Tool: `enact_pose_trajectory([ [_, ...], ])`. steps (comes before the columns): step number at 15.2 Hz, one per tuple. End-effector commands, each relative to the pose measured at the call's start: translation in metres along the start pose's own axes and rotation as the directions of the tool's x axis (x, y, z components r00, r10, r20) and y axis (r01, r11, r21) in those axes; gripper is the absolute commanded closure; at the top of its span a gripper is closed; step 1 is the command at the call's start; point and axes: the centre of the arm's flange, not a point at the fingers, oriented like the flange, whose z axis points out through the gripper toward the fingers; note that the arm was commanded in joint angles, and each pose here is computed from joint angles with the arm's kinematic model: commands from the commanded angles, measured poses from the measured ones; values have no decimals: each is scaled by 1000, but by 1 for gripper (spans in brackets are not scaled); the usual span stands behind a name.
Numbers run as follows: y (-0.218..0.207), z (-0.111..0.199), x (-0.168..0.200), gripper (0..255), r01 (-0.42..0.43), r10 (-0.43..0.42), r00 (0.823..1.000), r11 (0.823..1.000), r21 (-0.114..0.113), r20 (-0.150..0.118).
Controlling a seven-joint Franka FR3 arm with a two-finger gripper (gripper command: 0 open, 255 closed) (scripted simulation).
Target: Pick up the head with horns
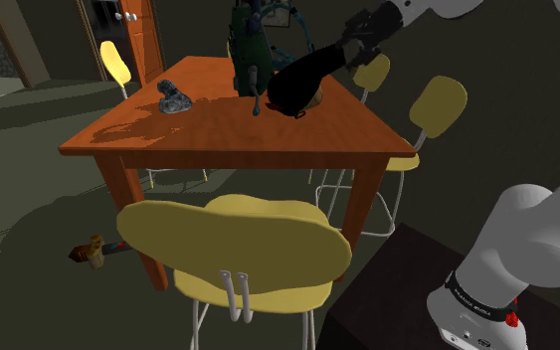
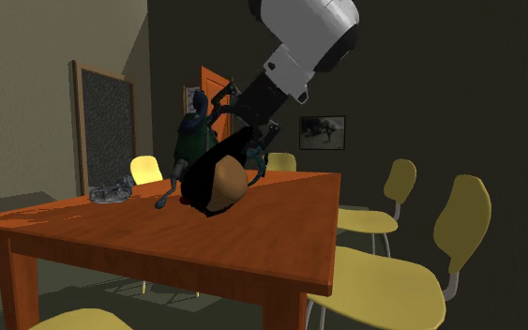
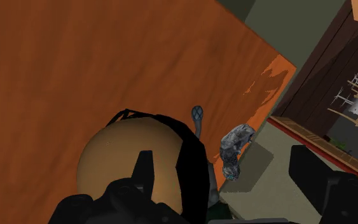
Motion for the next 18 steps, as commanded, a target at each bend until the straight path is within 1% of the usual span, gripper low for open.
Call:
enact_pose_trajectory([
  [1,6,-14,15,0,0,3,999,998,66,-46],
  [2,7,-17,19,0,0,5,998,997,81,-56],
  [9,31,9,6,0,0,5,998,997,81,-56],
  [11,33,11,5,0,0,5,998,997,81,-56],
  [12,32,11,5,255,0,5,998,997,81,-56],
  [18,33,12,5,255,0,5,998,997,81,-56],
])
